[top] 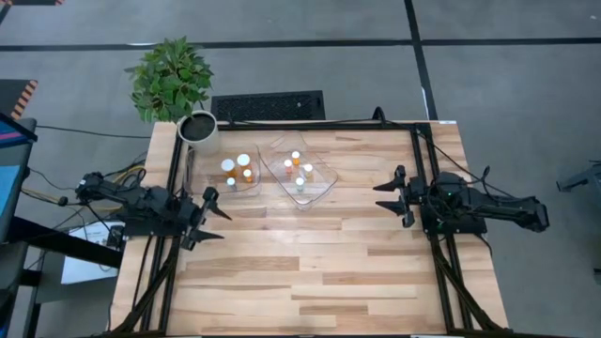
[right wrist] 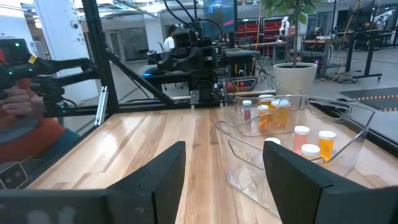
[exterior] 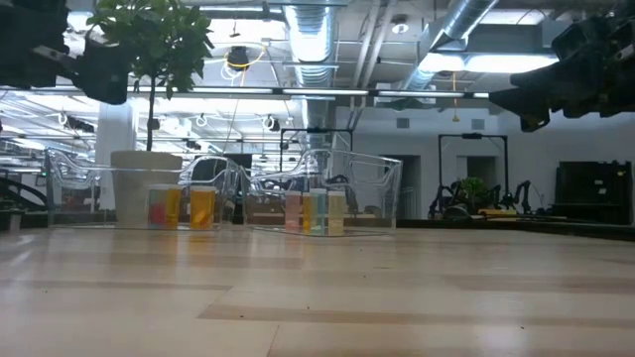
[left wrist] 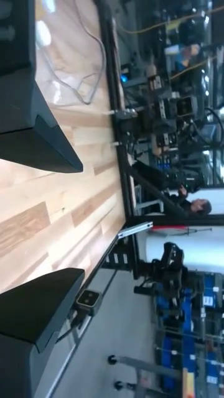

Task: Pick and place medicine bottles into bin by pill shape (circle, oval)
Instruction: Return to Home Position

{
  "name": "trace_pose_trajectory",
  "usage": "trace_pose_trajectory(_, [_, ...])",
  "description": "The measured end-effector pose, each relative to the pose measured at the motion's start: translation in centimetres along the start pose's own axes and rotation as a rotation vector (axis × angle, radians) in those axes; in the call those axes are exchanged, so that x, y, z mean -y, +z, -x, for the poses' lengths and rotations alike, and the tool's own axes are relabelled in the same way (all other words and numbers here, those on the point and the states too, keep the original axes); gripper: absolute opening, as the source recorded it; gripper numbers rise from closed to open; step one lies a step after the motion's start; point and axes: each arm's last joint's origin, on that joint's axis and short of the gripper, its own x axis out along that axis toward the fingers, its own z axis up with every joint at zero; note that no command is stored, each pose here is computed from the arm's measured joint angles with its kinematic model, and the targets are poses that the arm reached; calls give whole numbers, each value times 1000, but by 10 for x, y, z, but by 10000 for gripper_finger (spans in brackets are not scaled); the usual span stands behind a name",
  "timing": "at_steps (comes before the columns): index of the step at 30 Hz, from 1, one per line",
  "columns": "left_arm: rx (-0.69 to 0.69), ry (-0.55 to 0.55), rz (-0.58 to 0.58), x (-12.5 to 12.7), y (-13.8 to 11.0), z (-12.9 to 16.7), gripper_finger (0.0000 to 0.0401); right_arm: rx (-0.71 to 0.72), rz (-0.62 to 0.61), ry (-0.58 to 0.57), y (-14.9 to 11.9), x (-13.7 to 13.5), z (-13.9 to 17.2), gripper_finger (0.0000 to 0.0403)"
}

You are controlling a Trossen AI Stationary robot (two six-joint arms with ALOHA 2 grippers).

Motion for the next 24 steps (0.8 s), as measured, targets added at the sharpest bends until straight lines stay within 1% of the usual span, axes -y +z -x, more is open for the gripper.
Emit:
trace_pose_trajectory(7, [0, 22, 55, -1, 0, 0, 259, 0, 0, 2, 0, 0, 0, 225])
trace_pose_trajectory(8, [-5, 23, 80, -1, -1, 0, 259, 0, 0, 2, 0, 0, 0, 225])
trace_pose_trajectory(11, [-7, 25, 203, -1, -1, 0, 259, -1, 0, 2, 0, 0, 0, 225])
trace_pose_trajectory(15, [-7, 26, 283, -1, -1, 0, 259, 0, 0, 2, 0, 0, 0, 225])
trace_pose_trajectory(18, [-7, 26, 291, -1, -1, 0, 259, 0, -1, 2, 0, 0, 0, 225])
trace_pose_trajectory(24, [-9, 26, 262, -1, -1, 0, 259, 0, 0, 2, 0, 0, 0, 225])
